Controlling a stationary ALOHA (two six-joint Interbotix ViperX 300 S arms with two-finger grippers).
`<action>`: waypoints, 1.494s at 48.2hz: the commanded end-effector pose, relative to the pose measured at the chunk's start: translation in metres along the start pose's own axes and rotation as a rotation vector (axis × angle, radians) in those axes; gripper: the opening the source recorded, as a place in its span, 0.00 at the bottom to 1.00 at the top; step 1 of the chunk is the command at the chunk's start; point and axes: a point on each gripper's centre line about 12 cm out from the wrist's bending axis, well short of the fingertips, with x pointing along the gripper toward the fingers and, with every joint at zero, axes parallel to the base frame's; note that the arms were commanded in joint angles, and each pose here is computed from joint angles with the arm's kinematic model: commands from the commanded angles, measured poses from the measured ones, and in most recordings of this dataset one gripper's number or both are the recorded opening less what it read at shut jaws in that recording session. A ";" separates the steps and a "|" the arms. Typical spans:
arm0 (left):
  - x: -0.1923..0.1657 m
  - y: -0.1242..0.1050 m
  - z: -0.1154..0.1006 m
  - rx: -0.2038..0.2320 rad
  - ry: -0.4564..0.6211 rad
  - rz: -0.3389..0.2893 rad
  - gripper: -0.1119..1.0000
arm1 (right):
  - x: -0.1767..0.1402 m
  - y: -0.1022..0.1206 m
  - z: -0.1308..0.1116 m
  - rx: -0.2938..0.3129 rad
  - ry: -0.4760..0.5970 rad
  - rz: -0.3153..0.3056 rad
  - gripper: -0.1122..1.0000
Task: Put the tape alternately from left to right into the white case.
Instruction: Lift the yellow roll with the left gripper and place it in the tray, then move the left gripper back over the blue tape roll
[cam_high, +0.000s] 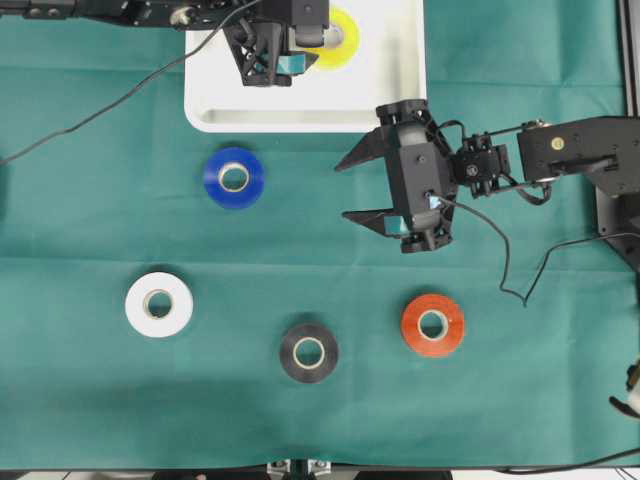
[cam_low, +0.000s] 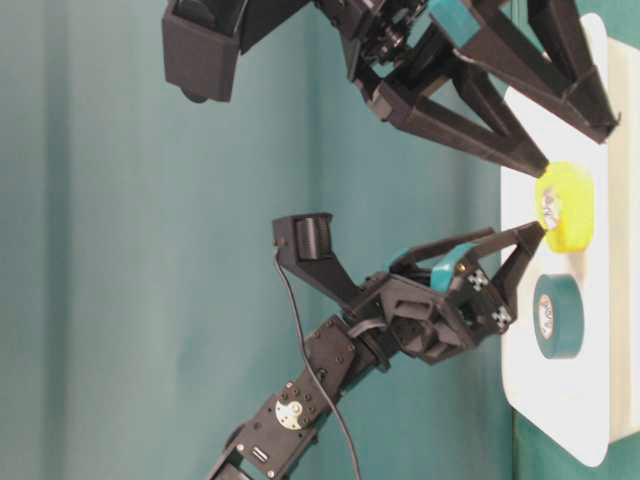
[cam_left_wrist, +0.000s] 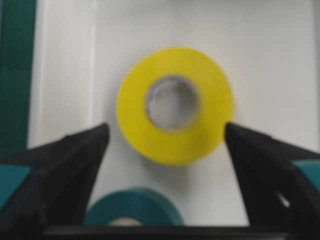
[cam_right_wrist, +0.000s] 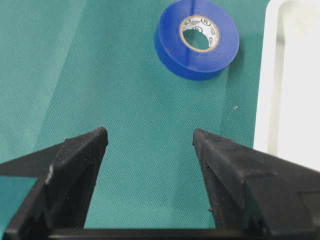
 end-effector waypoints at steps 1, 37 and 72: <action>-0.016 0.007 0.015 -0.002 -0.049 0.025 0.85 | -0.005 0.001 0.011 0.000 -0.041 0.002 0.79; -0.050 -0.024 0.003 0.024 -0.049 -0.018 0.83 | -0.005 0.001 0.010 0.000 -0.043 0.003 0.79; -0.091 -0.113 -0.010 -0.051 -0.046 -0.180 0.83 | -0.006 0.001 0.009 0.000 -0.040 0.003 0.79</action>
